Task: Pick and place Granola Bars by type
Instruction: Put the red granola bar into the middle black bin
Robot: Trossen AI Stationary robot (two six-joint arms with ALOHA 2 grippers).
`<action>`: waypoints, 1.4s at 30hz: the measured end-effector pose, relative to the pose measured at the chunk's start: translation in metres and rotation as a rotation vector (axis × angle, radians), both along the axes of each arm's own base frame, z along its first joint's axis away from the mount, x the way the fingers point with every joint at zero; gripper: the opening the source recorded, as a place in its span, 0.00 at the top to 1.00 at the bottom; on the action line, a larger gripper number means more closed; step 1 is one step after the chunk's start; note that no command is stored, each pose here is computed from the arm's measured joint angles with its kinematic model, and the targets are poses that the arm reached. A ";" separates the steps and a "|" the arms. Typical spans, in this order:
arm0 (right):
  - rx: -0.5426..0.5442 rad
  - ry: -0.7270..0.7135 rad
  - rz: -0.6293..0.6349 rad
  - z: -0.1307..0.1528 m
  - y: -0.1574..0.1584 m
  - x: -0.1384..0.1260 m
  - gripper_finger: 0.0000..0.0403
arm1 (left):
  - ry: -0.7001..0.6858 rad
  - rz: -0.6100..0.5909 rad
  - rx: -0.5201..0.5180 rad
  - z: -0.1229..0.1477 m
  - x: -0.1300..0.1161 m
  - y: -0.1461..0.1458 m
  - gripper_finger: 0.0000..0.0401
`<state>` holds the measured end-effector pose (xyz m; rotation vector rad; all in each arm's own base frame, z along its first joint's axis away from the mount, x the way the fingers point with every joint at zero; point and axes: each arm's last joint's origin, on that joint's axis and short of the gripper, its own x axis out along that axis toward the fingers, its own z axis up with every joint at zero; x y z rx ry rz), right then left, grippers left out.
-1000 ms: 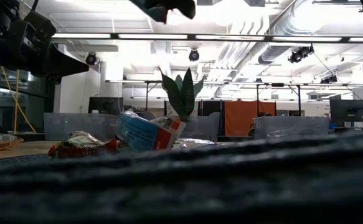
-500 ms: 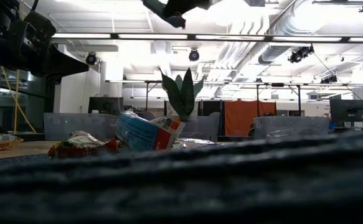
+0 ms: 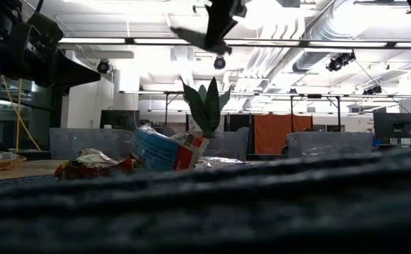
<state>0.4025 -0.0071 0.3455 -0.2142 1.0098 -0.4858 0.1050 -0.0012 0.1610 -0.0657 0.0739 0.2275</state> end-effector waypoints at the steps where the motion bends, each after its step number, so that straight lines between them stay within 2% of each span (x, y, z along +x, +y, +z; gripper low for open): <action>1: -0.010 0.020 0.016 -0.004 0.000 0.003 0.85 | 0.000 0.000 0.000 0.000 0.000 0.000 1.00; 8: -0.112 0.191 0.075 -0.038 -0.004 0.019 0.85 | -0.001 0.000 0.000 0.000 0.000 0.000 1.00; 16: -0.091 0.262 0.011 -0.069 -0.033 0.032 0.85 | -0.001 0.000 0.000 0.000 0.000 0.000 1.00; 29: 0.094 0.322 -0.047 -0.105 -0.108 0.034 0.85 | 0.000 0.000 0.000 0.000 0.000 0.000 1.00; 37: 0.221 0.279 -0.039 -0.113 -0.130 0.033 0.85 | -0.001 0.000 0.000 0.000 0.000 0.000 1.00; 42: 0.256 0.277 -0.041 -0.122 -0.136 0.035 0.85 | -0.001 0.000 0.000 0.000 0.000 0.000 1.00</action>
